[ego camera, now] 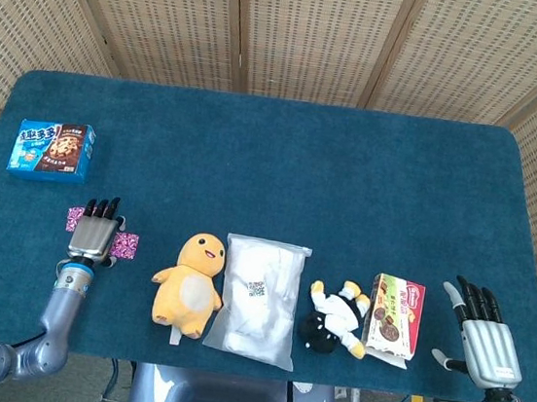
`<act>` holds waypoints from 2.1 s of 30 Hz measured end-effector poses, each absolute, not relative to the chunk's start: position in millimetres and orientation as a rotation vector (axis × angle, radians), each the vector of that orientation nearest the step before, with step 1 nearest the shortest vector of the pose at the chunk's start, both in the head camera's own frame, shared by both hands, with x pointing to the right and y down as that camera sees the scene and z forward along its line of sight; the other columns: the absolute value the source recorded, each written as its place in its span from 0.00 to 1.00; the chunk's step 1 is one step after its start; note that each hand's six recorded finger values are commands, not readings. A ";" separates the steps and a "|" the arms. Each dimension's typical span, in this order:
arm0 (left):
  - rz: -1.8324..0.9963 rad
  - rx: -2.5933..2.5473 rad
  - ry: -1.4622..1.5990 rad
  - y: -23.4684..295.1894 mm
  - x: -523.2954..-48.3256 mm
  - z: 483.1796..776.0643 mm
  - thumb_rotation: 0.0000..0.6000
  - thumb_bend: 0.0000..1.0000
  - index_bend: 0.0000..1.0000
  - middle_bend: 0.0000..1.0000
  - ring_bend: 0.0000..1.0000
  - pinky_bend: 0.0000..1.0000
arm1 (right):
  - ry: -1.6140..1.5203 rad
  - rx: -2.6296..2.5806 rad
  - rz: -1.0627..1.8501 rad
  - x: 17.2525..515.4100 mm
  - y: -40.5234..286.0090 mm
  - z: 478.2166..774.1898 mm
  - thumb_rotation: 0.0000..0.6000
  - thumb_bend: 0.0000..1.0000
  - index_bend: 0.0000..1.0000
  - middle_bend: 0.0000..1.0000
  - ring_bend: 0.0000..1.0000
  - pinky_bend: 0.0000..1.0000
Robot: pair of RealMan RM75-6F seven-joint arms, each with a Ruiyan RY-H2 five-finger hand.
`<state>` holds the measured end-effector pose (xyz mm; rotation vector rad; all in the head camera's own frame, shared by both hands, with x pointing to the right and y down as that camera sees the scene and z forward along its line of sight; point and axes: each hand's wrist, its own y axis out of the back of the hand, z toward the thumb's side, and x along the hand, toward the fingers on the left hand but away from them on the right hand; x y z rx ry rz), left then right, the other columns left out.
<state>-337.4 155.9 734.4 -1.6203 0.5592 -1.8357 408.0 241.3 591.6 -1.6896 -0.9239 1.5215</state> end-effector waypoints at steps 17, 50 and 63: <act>-1.826 -1.623 0.555 156.6 -336.0 733.6 1.00 0.27 0.42 0.00 0.00 0.00 | -0.929 -1.689 1.520 408.1 240.9 590.9 1.00 0.08 0.00 0.00 0.00 0.00; -1.834 -1.571 0.671 128.4 -354.4 707.8 1.00 0.27 0.43 0.00 0.00 0.00 | -0.928 -1.690 1.521 408.0 241.3 590.5 1.00 0.08 0.00 0.00 0.00 0.00; -1.940 -1.477 0.755 110.9 -400.3 703.3 1.00 0.26 0.43 0.00 0.00 0.00 | -0.920 -1.689 1.522 406.7 242.1 591.4 1.00 0.08 0.00 0.00 0.00 0.00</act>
